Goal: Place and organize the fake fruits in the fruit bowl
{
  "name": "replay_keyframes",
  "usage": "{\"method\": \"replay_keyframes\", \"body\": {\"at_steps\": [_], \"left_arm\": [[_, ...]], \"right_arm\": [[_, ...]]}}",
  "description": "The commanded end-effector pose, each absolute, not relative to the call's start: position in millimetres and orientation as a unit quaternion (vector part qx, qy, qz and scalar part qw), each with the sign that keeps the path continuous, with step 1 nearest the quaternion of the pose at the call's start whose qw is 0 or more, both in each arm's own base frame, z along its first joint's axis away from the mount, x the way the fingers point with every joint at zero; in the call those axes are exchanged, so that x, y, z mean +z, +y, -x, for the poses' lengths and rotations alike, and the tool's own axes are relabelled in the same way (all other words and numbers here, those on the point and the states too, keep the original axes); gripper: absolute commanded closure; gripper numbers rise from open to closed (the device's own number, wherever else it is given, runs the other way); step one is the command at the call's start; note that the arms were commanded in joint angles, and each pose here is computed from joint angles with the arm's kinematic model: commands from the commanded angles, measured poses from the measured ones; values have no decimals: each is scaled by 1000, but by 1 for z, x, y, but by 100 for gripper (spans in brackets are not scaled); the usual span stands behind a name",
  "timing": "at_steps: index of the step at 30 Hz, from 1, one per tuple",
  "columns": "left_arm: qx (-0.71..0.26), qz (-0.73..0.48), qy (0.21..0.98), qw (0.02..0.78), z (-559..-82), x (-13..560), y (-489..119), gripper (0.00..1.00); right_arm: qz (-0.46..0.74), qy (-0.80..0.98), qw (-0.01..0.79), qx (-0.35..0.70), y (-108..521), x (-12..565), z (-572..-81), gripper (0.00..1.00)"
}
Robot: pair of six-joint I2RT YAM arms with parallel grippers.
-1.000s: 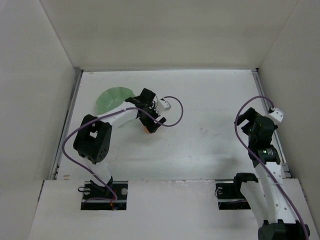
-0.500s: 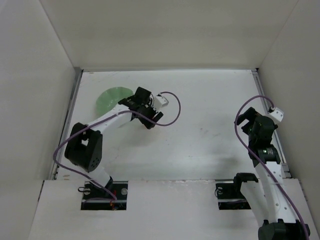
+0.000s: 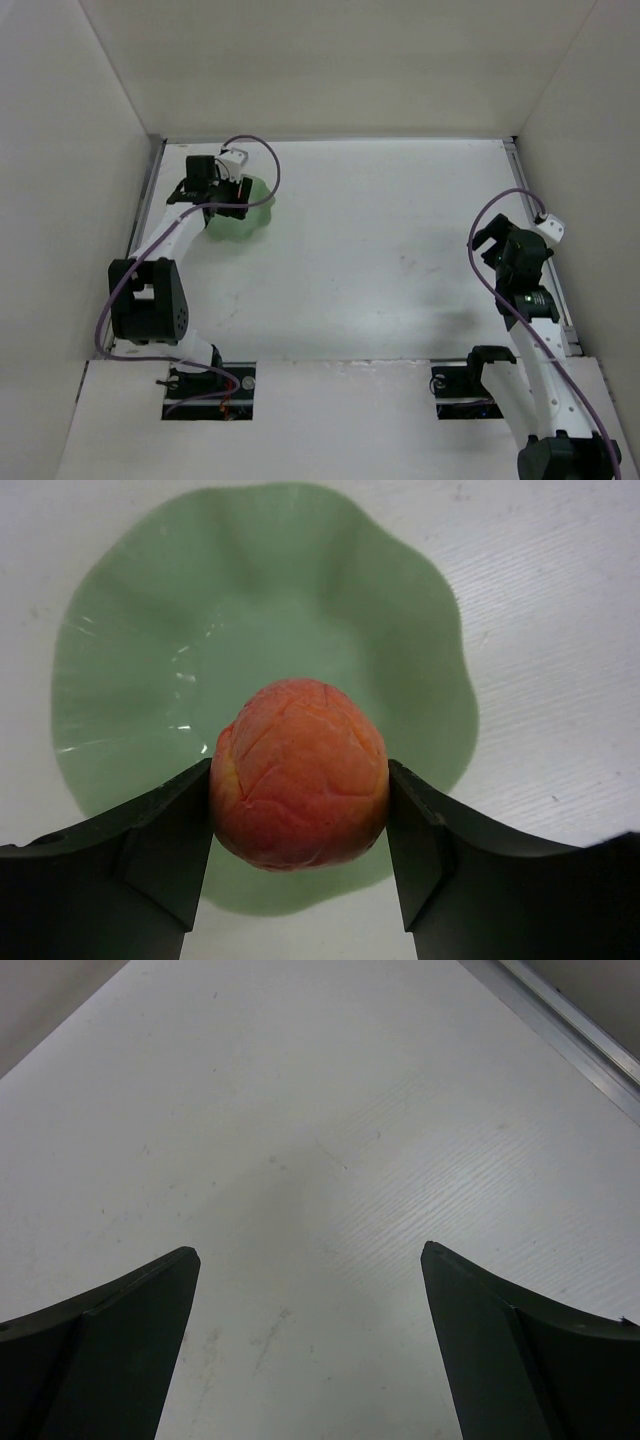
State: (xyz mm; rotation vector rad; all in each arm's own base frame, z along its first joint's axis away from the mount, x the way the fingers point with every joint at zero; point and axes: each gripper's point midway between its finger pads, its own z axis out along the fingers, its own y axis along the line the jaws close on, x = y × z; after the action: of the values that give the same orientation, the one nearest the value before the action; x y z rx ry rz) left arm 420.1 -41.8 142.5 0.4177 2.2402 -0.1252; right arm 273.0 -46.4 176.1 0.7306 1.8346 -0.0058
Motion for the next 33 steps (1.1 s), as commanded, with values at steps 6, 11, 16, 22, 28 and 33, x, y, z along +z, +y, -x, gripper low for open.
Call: {"method": "replay_keyframes", "body": {"at_steps": [6,11,16,22,28,33], "left_arm": [[-7,-122,884,452,-456,137,-18,50],[-1,-115,874,472,-453,153,-12,0],[12,-113,867,485,-439,179,-1,0],[91,-16,866,492,-399,206,78,0],[197,107,869,440,-332,174,162,0],[194,124,881,414,-299,152,157,0]], "right_arm": [[-307,757,577,6,-45,190,-275,0],[-309,757,575,7,-45,187,-273,0],[-307,758,575,6,-45,189,-274,0],[-311,756,576,6,-46,189,-273,0],[-317,761,566,8,-45,183,-279,0],[-316,758,570,7,-46,187,-281,0]]}}
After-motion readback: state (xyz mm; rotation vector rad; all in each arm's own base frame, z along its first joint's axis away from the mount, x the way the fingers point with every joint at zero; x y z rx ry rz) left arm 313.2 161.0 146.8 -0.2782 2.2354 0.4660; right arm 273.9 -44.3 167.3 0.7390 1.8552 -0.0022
